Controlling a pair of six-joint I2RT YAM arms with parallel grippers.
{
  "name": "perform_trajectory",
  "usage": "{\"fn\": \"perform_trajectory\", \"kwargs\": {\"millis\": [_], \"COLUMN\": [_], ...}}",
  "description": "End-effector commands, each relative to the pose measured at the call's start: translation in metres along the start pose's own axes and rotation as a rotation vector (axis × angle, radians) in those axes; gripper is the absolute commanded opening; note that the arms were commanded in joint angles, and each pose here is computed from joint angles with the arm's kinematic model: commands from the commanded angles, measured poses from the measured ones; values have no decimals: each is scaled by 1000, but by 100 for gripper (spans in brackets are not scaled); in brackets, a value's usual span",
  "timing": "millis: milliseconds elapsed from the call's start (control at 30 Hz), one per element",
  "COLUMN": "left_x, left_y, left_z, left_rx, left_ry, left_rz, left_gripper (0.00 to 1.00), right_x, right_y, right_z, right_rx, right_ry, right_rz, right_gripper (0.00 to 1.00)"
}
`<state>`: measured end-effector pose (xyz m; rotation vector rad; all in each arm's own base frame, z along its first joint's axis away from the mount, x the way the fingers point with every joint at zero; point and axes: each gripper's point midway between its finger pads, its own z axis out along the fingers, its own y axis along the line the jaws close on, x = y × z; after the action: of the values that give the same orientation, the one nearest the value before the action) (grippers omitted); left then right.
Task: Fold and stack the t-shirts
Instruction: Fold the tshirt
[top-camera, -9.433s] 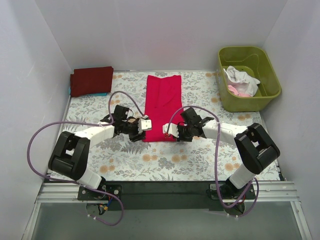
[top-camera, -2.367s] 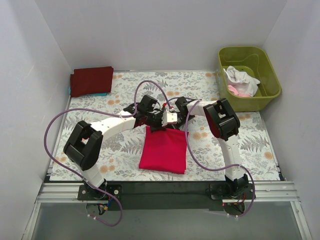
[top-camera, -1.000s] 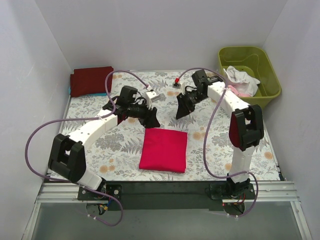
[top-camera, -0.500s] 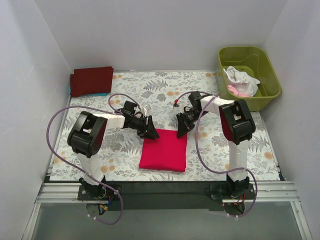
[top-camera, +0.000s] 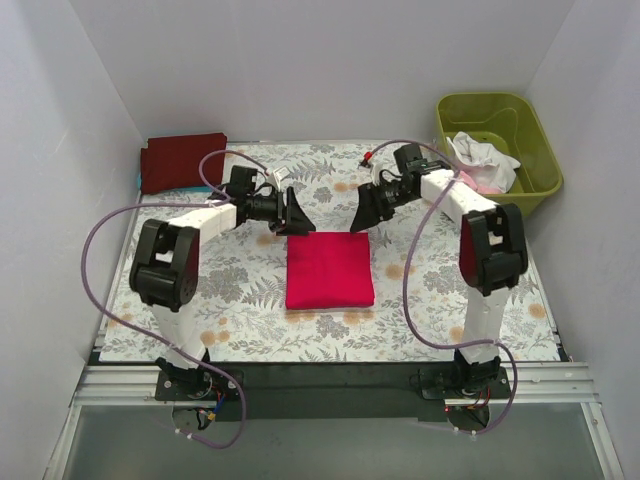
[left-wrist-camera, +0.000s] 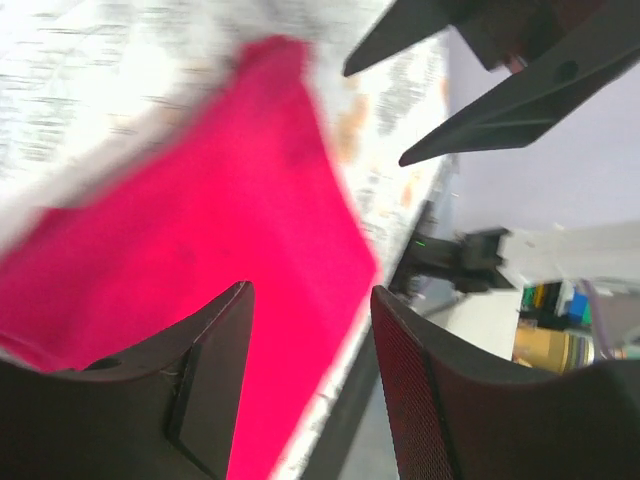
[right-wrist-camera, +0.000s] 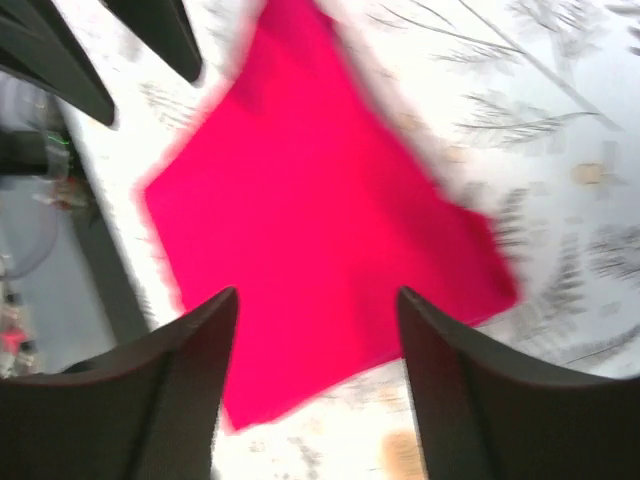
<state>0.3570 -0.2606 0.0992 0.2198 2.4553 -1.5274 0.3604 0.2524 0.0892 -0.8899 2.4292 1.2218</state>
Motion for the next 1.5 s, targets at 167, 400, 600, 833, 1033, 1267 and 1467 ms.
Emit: {"fn": "perform_trajectory", "kwargs": {"millis": [167, 400, 600, 833, 1033, 1267, 1467], "left_x": [90, 138, 163, 186, 181, 148, 145], "left_y": [-108, -93, -20, 38, 4, -89, -90], "left_z": [-33, -8, 13, 5, -5, -22, 14], "left_rx": [198, 202, 21, -165, -61, 117, 96], "left_ry": [82, 139, 115, 94, 102, 55, 71], "left_rz": [-60, -185, -353, -432, -361, -45, -104], "left_gripper": [54, 71, 71, 72, 67, 57, 37], "right_x": [37, 88, 134, 163, 131, 99, 137], "right_y": [151, 172, 111, 45, 79, 141, 130], "right_z": [-29, 10, 52, 60, 36, -16, -3], "right_rx": [-373, -463, -319, -73, -188, -313, -287], "right_ry": [-48, 82, 154, 156, 84, -27, 30], "right_rz": [141, 266, 417, 487, 335, 68, 241], "right_gripper": [78, 84, 84, 84, 83, 69, 29]}}
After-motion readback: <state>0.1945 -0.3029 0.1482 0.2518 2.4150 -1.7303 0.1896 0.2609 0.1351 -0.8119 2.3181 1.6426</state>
